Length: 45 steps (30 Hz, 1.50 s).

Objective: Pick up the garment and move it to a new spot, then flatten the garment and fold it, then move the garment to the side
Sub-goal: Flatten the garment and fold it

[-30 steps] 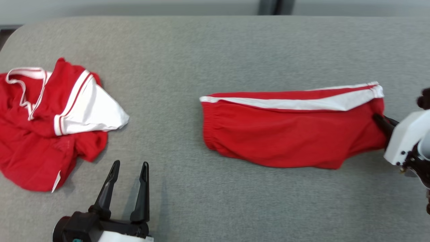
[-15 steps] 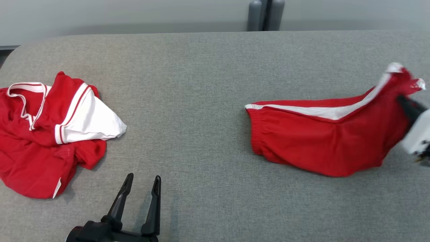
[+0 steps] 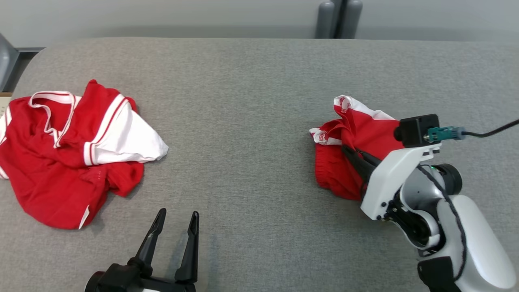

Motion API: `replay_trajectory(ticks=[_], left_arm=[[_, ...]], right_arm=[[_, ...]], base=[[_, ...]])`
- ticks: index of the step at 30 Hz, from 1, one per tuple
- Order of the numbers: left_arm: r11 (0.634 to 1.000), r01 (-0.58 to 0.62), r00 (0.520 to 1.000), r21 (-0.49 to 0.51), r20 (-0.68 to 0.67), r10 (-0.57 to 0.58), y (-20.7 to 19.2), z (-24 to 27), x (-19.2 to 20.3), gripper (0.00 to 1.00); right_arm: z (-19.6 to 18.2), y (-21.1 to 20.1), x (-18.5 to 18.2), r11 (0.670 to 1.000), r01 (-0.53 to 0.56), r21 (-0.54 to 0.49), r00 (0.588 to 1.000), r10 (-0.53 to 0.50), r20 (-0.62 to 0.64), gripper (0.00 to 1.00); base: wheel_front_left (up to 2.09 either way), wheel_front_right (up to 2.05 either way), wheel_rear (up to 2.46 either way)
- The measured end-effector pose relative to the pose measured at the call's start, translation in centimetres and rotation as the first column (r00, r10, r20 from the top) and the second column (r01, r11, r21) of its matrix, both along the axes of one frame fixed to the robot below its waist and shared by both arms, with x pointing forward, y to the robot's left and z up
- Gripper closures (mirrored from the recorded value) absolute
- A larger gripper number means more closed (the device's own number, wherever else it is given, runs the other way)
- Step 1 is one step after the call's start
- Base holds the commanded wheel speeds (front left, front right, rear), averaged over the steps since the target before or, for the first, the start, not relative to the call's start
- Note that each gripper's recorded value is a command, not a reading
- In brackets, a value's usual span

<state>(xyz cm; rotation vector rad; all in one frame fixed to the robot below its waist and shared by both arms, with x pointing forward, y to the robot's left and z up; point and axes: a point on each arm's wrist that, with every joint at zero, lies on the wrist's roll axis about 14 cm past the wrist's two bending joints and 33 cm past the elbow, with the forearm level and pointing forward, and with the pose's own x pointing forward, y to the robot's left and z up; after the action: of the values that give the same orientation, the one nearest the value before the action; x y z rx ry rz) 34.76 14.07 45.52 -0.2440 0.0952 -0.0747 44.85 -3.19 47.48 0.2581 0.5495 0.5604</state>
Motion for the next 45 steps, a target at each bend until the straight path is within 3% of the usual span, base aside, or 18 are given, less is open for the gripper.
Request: replay_trajectory(ticks=[9,11,12,13,16,20,21,25,29,31,37,41,45], left_arm=[[0.999,-0.036,0.999,0.001,-0.005,0.036,1.0,0.0,-0.5,0.00],[0.999,-0.034,0.999,-0.002,-0.009,0.034,0.8,-0.1,-0.6,0.00],[0.999,-0.034,0.999,-0.003,-0.011,0.034,0.8,-0.2,-0.7,0.00],[0.999,-0.034,0.999,-0.005,-0.011,0.034,0.8,-0.2,-0.7,0.00],[0.999,-0.033,0.999,-0.006,-0.008,0.033,0.8,0.0,-1.0,0.00],[0.999,-0.039,0.999,0.004,0.003,0.039,1.1,0.3,-1.6,0.00],[0.999,-0.044,0.999,0.007,0.012,0.044,1.3,0.5,-1.8,0.00],[0.999,-0.046,0.999,0.009,0.021,0.046,1.5,0.8,-2.2,0.00],[0.999,-0.035,0.999,0.008,0.040,0.035,1.2,1.3,-2.2,0.00],[1.000,-0.030,0.998,0.007,0.052,0.029,1.1,1.7,-2.2,0.00],[0.999,-0.049,0.996,0.014,0.080,0.048,2.0,2.4,-2.9,0.00],[0.998,-0.063,0.994,0.021,0.089,0.061,2.6,2.6,-3.5,0.00],[0.996,-0.079,0.993,0.034,0.089,0.076,3.2,2.5,-4.0,0.00]], right_arm=[[-1.6,1.4,1.1,1.000,0.006,-0.009,1.000,-0.006,-0.003,1.00],[-1.6,2.0,0.9,1.000,-0.008,0.001,1.000,0.008,0.004,0.61],[-1.6,2.4,0.7,1.000,-0.018,0.007,1.000,0.018,0.009,0.20],[-1.4,2.7,0.6,1.000,-0.024,0.015,1.000,0.023,0.020,0.00],[1.3,3.1,0.6,0.997,-0.006,0.072,0.990,-0.004,0.143,0.00],[3.2,1.4,-0.4,0.998,0.039,0.053,0.955,-0.053,0.292,0.00],[3.7,-0.4,-1.1,0.998,0.068,0.012,0.929,-0.068,0.363,0.00],[3.9,-5.5,-2.6,0.981,0.195,0.002,0.877,-0.175,0.447,0.00],[3.6,-11.9,-3.9,0.934,0.331,-0.138,0.793,-0.195,0.578,0.00],[3.0,-13.9,-5.0,0.910,0.387,-0.146,0.762,-0.227,0.607,0.00],[0.6,-18.6,-8.1,0.836,0.511,-0.198,0.744,-0.315,0.589,0.00],[1.9,-20.1,-9.4,0.804,0.566,-0.185,0.698,-0.347,0.626,0.00],[0.9,-20.6,-11.0,0.783,0.595,-0.183,0.697,-0.389,0.603,0.00]], base=[[0.00,0.00,0.00],[0.00,0.00,0.00],[0.00,0.00,0.00],[0.00,0.00,0.00],[0.00,0.00,0.00],[0.00,0.00,0.00],[0.00,0.00,0.00],[0.00,0.00,0.00],[0.00,0.00,0.00],[0.00,0.00,0.00],[0.00,0.00,0.00],[0.00,0.00,0.00],[0.00,0.00,0.00]])
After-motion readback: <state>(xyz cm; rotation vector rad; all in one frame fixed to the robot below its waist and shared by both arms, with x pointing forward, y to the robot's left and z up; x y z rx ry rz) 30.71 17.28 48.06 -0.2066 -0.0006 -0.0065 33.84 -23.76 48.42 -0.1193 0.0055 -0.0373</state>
